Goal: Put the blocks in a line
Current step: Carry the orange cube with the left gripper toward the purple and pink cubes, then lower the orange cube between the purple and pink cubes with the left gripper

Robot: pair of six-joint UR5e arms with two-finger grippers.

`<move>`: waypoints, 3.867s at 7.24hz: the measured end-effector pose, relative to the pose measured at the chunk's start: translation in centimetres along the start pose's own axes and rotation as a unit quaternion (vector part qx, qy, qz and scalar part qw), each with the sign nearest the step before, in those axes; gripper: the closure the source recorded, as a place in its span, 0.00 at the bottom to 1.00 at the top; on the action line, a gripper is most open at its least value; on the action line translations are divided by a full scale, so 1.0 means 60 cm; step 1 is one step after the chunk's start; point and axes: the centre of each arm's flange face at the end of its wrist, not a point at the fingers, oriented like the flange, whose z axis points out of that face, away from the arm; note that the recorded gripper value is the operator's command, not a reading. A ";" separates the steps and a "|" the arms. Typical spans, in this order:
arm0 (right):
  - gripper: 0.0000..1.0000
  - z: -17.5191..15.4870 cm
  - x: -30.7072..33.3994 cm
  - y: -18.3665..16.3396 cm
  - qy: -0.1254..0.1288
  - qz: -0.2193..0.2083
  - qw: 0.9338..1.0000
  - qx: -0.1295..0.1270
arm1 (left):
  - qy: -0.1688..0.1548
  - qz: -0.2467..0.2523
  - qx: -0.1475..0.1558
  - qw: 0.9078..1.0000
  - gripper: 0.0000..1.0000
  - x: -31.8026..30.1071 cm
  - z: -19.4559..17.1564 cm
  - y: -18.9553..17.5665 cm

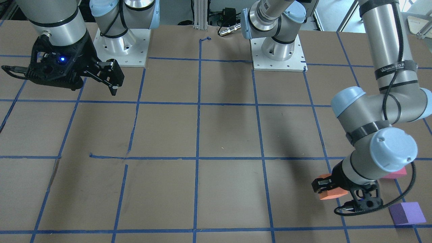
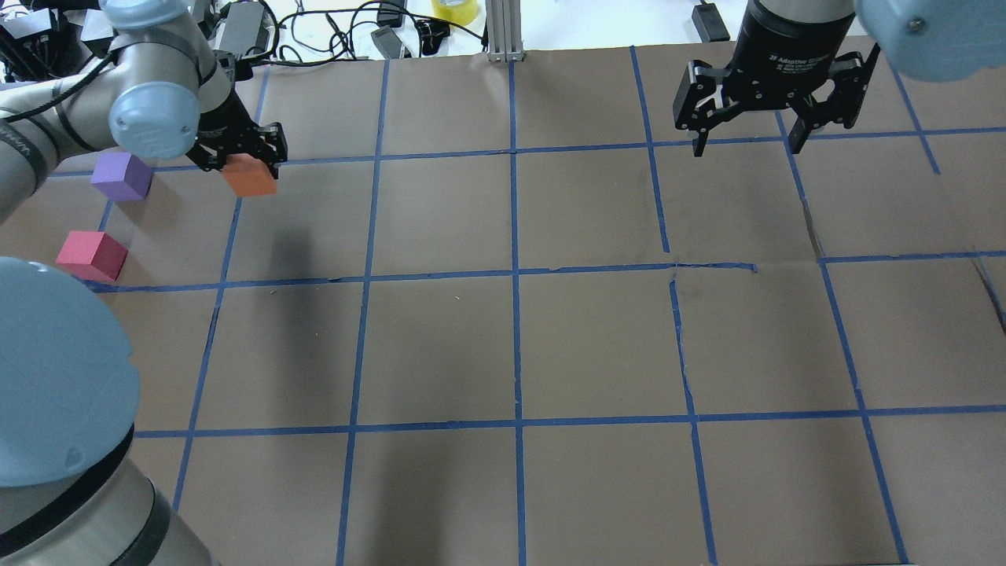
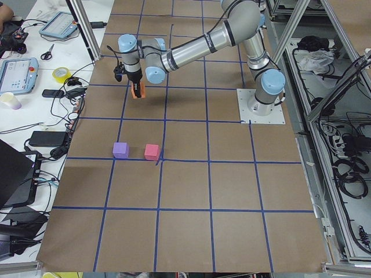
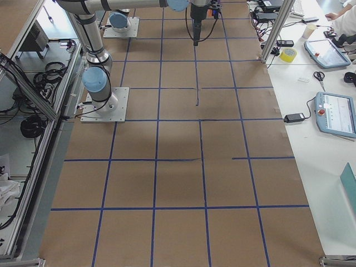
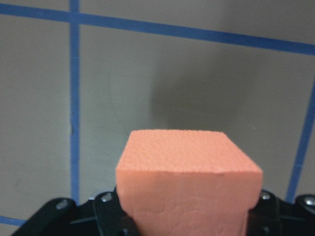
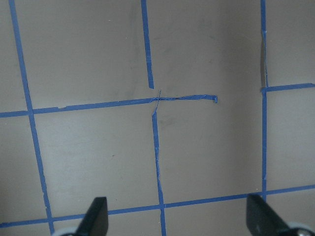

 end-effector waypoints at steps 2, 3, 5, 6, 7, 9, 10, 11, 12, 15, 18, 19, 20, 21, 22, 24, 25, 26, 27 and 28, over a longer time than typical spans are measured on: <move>0.00 -0.002 0.002 -0.001 0.000 0.002 1.000 0.001 | 0.000 0.029 -0.009 1.000 1.00 -0.167 0.007 0.008; 0.00 -0.003 0.002 -0.001 0.000 0.001 1.000 0.002 | 0.007 0.031 -0.009 0.999 1.00 -0.245 0.011 0.015; 0.00 0.000 0.002 -0.001 0.001 0.002 1.000 0.000 | 0.001 0.063 -0.003 0.998 1.00 -0.352 0.020 0.006; 0.00 0.002 0.002 -0.001 0.001 0.002 1.000 -0.002 | -0.007 0.075 -0.004 0.997 1.00 -0.377 0.029 -0.011; 0.00 0.003 0.002 0.000 0.001 0.001 1.000 -0.003 | -0.011 0.078 -0.007 0.997 1.00 -0.392 0.042 -0.026; 0.00 0.005 0.002 0.000 0.001 -0.001 1.000 -0.006 | -0.010 0.074 -0.017 0.997 1.00 -0.405 0.072 -0.036; 0.00 0.005 0.002 0.000 0.001 -0.001 1.000 -0.006 | -0.009 0.071 -0.020 0.997 1.00 -0.407 0.081 -0.037; 0.00 0.005 0.002 0.000 0.002 -0.001 1.000 -0.006 | -0.008 0.068 -0.023 0.997 1.00 -0.408 0.088 -0.038; 0.00 0.006 0.001 0.000 0.002 -0.001 1.000 -0.006 | -0.008 0.065 -0.025 0.998 1.00 -0.409 0.094 -0.038; 0.00 0.006 0.001 0.000 0.002 -0.001 1.000 -0.006 | -0.002 0.065 -0.035 0.997 1.00 -0.410 0.128 -0.040; 0.00 0.008 0.001 -0.002 0.002 0.000 1.000 -0.006 | 0.002 0.067 -0.042 0.997 1.00 -0.409 0.155 -0.042; 0.00 0.008 0.001 -0.003 0.002 0.000 1.000 -0.006 | 0.004 0.067 -0.045 0.997 1.00 -0.409 0.166 -0.043; 0.00 0.009 0.001 -0.003 0.002 0.000 1.000 -0.006 | 0.005 0.067 -0.046 0.997 1.00 -0.409 0.172 -0.044; 0.00 0.008 0.001 -0.003 0.002 0.000 1.000 -0.006 | 0.004 0.068 -0.045 0.997 1.00 -0.410 0.171 -0.045; 0.00 0.008 0.001 -0.003 0.003 0.000 1.000 -0.005 | 0.004 0.069 -0.043 0.997 1.00 -0.410 0.167 -0.046; 0.00 0.008 0.001 -0.004 0.002 0.001 1.000 -0.005 | 0.006 0.070 -0.042 0.997 1.00 -0.425 0.171 -0.042; 0.00 0.008 0.001 -0.003 0.002 0.001 1.000 -0.005 | 0.007 0.069 -0.042 0.997 1.00 -0.438 0.173 -0.039; 0.00 0.006 0.001 -0.002 0.002 0.000 1.000 -0.004 | 0.008 0.072 -0.040 0.997 1.00 -0.450 0.169 -0.034; 0.00 0.007 0.001 -0.002 0.002 0.000 1.000 -0.004 | 0.009 0.074 -0.039 0.996 1.00 -0.458 0.165 -0.029; 0.00 0.006 0.001 -0.002 0.002 0.001 1.000 -0.004 | 0.010 0.074 -0.038 0.996 1.00 -0.461 0.164 -0.027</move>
